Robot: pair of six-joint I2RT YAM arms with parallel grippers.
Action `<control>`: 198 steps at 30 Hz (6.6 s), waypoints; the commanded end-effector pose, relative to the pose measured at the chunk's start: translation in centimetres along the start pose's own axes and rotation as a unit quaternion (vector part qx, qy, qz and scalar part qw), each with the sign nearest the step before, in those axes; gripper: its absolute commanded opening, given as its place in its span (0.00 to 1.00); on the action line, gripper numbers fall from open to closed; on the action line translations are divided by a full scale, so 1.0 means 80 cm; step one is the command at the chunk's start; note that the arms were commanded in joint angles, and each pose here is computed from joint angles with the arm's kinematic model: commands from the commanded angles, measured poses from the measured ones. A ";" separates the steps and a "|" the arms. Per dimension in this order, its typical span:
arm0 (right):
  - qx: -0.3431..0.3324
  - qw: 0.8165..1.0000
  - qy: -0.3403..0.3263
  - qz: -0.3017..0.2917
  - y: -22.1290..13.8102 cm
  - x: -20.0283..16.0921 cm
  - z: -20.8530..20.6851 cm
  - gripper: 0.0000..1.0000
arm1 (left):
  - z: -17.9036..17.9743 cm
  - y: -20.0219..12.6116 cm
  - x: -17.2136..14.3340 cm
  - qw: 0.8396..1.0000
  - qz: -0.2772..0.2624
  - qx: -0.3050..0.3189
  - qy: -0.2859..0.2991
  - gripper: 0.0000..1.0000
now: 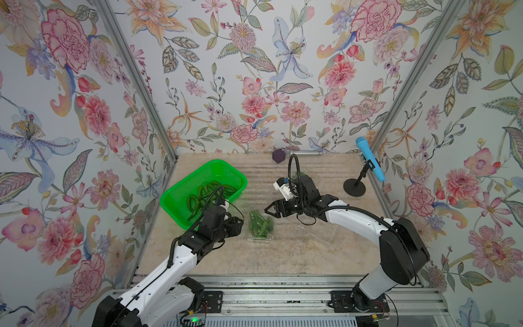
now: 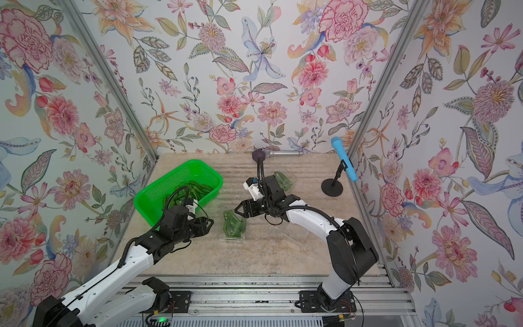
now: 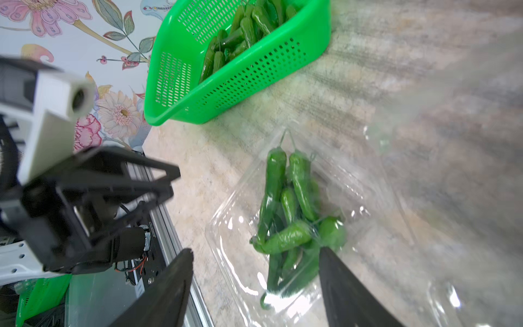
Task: Take small green peppers out of containers
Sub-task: Adjust the packing box at the center of the board.
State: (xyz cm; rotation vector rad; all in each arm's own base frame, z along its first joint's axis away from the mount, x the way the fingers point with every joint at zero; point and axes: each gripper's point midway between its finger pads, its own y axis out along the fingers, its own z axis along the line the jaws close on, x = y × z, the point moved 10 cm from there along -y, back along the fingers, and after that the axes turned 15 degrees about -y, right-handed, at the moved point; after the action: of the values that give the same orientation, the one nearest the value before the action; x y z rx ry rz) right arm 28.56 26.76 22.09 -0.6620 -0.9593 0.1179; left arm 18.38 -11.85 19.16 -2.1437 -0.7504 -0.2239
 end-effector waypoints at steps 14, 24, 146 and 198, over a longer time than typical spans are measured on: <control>0.007 0.997 -0.032 0.070 0.094 0.031 -0.023 0.73 | 0.005 0.028 -0.076 0.994 0.090 -0.053 0.013 0.43; -0.011 0.995 -0.033 0.089 0.107 0.024 -0.031 0.73 | 0.013 0.062 -0.077 0.995 0.098 -0.008 0.009 0.43; -0.063 0.985 -0.071 0.146 0.089 0.000 -0.042 0.75 | 0.057 0.088 -0.019 0.993 0.031 0.040 -0.108 0.44; -0.049 0.994 -0.036 0.096 0.088 0.010 -0.032 0.80 | 0.082 0.061 -0.007 0.984 -0.019 -0.043 -0.174 0.44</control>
State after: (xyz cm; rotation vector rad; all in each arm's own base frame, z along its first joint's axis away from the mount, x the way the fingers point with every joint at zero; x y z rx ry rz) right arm 32.15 30.74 18.04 -0.8646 -0.9807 0.2606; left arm 20.03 -9.61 11.64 -2.2776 -0.9762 0.0994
